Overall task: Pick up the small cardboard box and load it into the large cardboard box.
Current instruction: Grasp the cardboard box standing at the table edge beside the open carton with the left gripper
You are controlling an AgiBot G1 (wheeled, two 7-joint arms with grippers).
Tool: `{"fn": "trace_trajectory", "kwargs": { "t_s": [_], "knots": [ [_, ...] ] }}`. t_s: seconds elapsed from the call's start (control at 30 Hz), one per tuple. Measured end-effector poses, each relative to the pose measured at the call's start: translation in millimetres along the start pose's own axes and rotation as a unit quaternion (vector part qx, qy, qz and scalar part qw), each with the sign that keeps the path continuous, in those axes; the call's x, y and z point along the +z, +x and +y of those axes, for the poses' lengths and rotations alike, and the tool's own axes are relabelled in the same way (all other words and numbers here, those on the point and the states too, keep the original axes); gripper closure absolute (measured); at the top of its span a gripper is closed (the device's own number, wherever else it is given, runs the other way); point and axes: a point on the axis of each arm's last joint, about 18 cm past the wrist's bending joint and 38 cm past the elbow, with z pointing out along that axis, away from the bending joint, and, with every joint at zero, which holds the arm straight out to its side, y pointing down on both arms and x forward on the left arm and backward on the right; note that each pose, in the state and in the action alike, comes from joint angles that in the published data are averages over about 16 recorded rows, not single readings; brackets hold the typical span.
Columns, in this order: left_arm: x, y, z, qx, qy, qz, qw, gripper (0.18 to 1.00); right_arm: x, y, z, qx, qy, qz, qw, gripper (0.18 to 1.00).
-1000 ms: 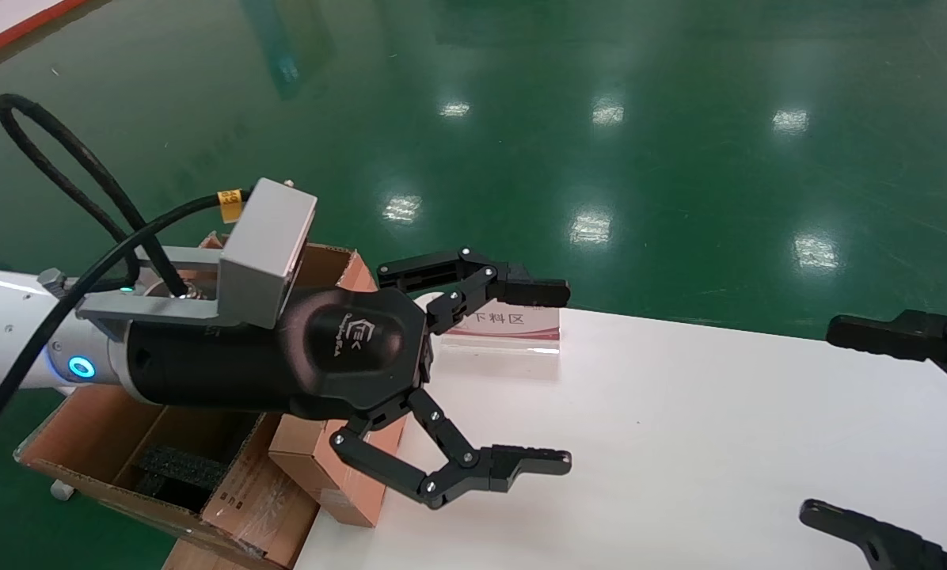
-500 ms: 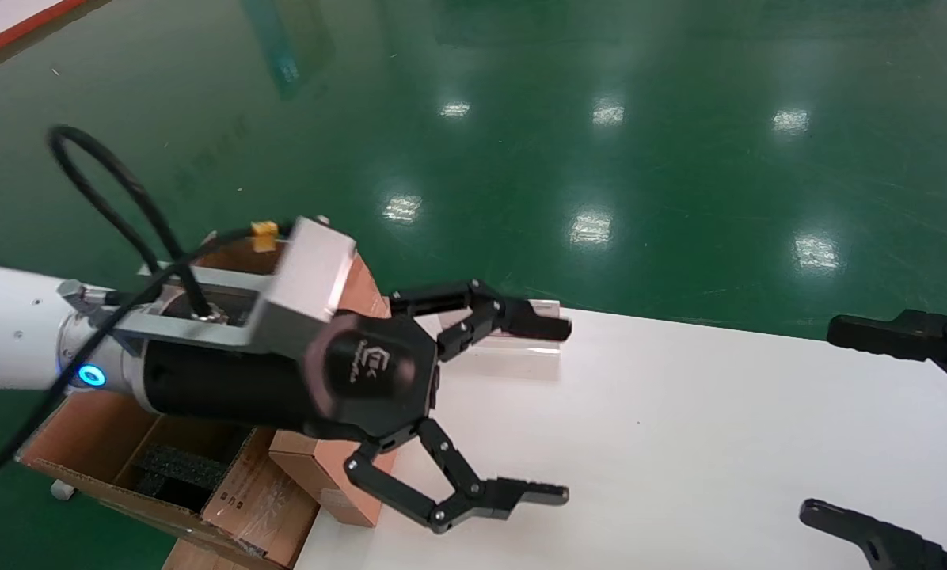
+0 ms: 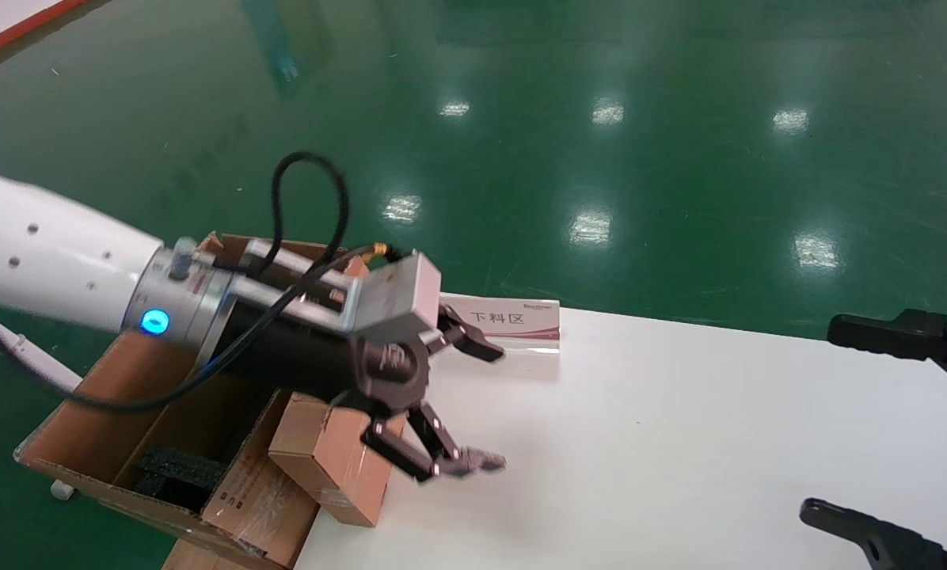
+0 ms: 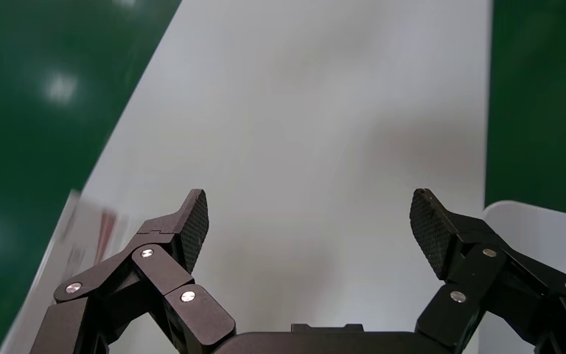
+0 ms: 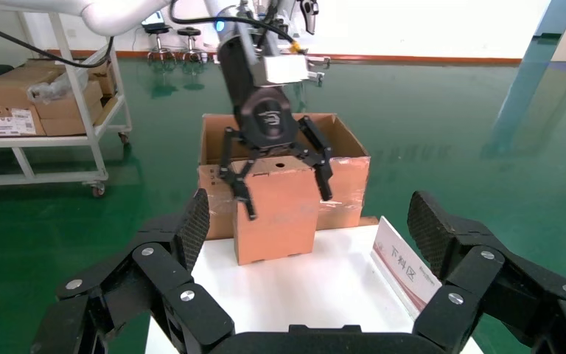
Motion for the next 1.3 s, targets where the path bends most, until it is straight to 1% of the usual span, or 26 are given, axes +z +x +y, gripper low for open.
{"fn": "trace_trajectory", "kwargs": {
  "t_s": [0.17, 0.37, 0.57, 0.9, 1.3],
  "knots": [
    [0, -16, -5, -0.04, -0.058, -0.024, 0.9972, 0.183, 0, 0, 0, 0.0, 0.0, 0.0, 1.0, 0.178],
    [-3, -31, -11, -0.086, -0.119, -0.059, 0.9874, 0.183, 0, 0, 0, 0.0, 0.0, 0.0, 1.0, 0.178],
    [-9, -43, -13, -0.121, -0.174, -0.102, 0.972, 0.183, 0, 0, 0, 0.0, 0.0, 0.0, 1.0, 0.178],
    [-17, -56, -16, -0.151, -0.245, -0.163, 0.9438, 0.183, 0, 0, 0, 0.0, 0.0, 0.0, 1.0, 0.178],
    [-21, -55, -12, -0.192, -0.295, -0.186, 0.9174, 0.183, 0, 0, 0, 0.0, 0.0, 0.0, 1.0, 0.178]
  ]
}}
